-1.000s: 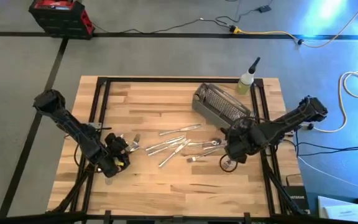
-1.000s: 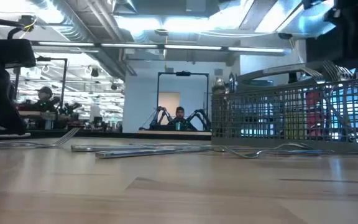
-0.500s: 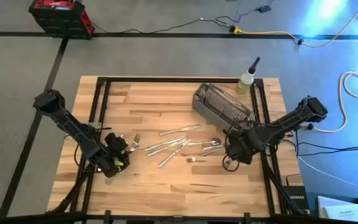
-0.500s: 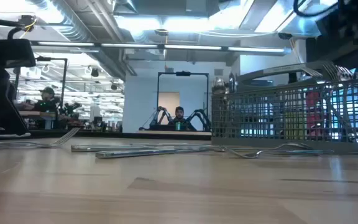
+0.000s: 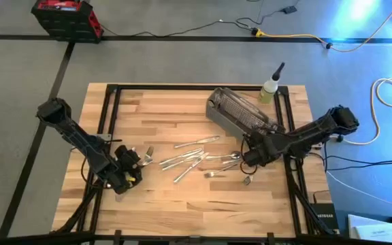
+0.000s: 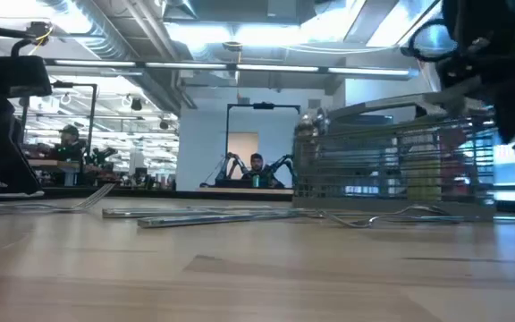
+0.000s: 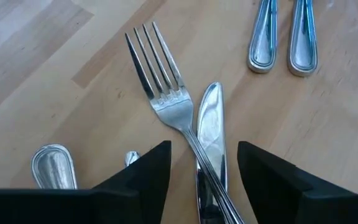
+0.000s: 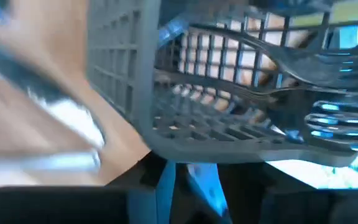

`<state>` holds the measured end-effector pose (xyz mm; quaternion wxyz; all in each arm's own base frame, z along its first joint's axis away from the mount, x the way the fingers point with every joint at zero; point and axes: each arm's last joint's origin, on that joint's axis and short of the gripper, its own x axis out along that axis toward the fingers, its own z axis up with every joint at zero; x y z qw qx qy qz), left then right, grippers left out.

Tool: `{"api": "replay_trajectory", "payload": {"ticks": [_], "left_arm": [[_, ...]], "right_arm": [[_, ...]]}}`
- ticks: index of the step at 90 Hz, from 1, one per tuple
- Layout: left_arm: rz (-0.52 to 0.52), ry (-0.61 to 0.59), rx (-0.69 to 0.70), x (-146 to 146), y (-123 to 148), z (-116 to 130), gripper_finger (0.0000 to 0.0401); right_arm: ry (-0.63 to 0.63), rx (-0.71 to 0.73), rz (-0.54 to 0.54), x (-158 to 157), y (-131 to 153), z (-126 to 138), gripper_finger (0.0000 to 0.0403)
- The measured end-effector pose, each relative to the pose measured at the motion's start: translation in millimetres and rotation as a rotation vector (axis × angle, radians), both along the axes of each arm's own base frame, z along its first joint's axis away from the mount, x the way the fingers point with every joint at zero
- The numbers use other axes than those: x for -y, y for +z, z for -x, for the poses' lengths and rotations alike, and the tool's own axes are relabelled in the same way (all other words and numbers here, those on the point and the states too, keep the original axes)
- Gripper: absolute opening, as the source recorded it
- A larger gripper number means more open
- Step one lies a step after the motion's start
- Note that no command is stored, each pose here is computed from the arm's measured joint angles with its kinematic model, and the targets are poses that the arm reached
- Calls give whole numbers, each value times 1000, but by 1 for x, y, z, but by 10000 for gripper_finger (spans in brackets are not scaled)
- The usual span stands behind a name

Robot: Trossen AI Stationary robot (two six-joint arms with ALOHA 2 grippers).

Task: Sort silverware
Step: Adjust the gray silverware organizer, then put the silver fork into the gray silverware organizer

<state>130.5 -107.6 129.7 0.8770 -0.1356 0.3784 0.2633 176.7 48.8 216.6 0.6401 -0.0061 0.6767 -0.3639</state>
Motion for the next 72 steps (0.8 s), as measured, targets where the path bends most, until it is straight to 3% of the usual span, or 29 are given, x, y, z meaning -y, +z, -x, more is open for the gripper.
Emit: {"api": "replay_trajectory", "payload": {"ticks": [23, 38, 45, 58, 72], "left_arm": [[-2, 1, 2, 0, 0, 0, 171], [11, 11, 4, 0, 0, 0, 171], [36, 19, 6, 1, 0, 0, 171], [19, -28, 38, 7, 12, -7, 171], [-14, -23, 59, 7, 18, -12, 171]], "right_arm": [[128, 273, 114, -3, -2, -25, 99], [173, 303, 162, -3, -1, -29, 99], [178, 295, 147, -4, 0, -29, 99], [206, 318, 22, -17, 12, -34, 99], [294, 436, 61, -38, 34, -38, 99]]}}
